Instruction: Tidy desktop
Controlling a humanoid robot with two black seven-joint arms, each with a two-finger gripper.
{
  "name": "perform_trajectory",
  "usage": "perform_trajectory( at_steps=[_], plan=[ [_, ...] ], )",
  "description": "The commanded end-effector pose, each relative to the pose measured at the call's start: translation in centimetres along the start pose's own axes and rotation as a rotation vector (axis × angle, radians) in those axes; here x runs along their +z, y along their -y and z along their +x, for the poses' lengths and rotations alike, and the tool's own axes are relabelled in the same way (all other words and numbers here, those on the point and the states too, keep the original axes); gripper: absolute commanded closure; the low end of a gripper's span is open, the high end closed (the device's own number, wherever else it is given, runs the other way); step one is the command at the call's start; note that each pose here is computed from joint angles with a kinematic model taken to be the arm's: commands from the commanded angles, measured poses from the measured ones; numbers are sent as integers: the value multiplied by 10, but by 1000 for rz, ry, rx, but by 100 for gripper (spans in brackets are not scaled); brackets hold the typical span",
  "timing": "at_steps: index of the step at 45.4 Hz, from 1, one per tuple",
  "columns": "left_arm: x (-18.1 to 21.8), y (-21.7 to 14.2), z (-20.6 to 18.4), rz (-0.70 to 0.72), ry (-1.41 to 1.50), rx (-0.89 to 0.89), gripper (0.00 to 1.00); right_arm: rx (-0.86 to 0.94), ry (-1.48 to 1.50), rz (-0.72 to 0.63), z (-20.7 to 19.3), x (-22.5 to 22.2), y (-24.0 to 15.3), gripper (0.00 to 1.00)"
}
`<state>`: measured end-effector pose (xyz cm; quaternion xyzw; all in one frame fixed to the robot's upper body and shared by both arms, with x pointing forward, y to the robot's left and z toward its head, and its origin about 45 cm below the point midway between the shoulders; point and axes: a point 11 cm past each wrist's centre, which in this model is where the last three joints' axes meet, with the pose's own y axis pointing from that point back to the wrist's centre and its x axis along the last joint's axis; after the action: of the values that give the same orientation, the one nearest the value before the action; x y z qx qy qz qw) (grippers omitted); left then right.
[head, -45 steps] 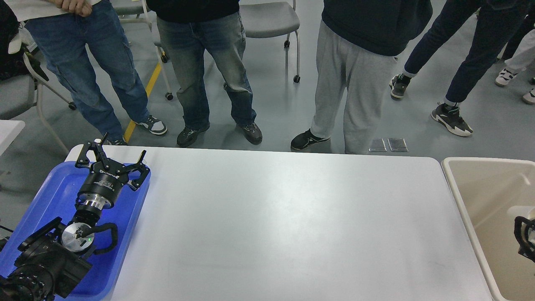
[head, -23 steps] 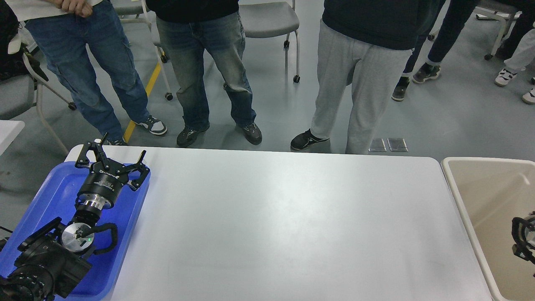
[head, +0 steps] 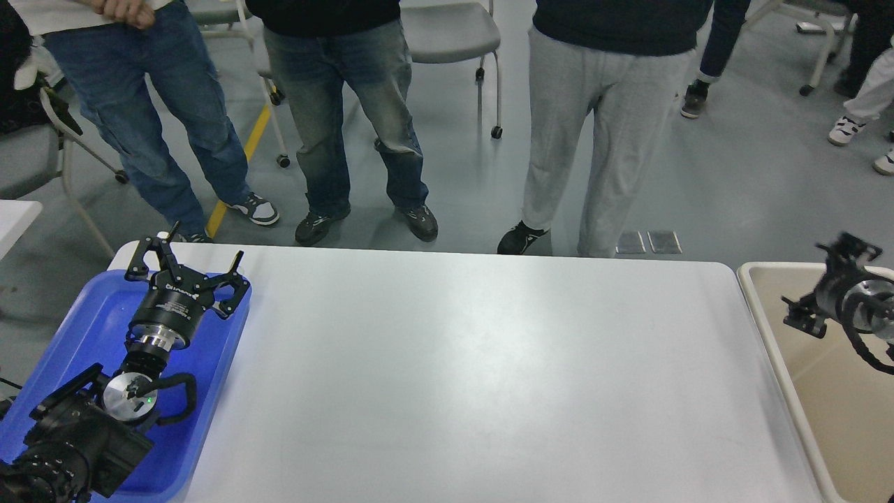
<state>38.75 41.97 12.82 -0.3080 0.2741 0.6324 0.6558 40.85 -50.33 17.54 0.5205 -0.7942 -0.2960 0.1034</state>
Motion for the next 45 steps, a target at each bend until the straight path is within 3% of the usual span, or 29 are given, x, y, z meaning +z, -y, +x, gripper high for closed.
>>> perform_trajectory(
  at_steps=[1,14,27,35,45],
  plan=[
    [0,0,0,0,0,0,0,-394,64,109,-85,-46,-30,0],
    [0,0,0,-2,0,0,0,-820,172,149,-196,-50,-70,0],
    [-1,0,0,0,-1,0,0,-1104,325,71,-289,-1,-94,0],
    [-1,0,0,0,0,-1,0,-1139,397,6,-300,42,-93,0],
    [-1,0,-1,0,-2,-2,0,-1094,450,-24,-278,80,-71,0]
  ],
)
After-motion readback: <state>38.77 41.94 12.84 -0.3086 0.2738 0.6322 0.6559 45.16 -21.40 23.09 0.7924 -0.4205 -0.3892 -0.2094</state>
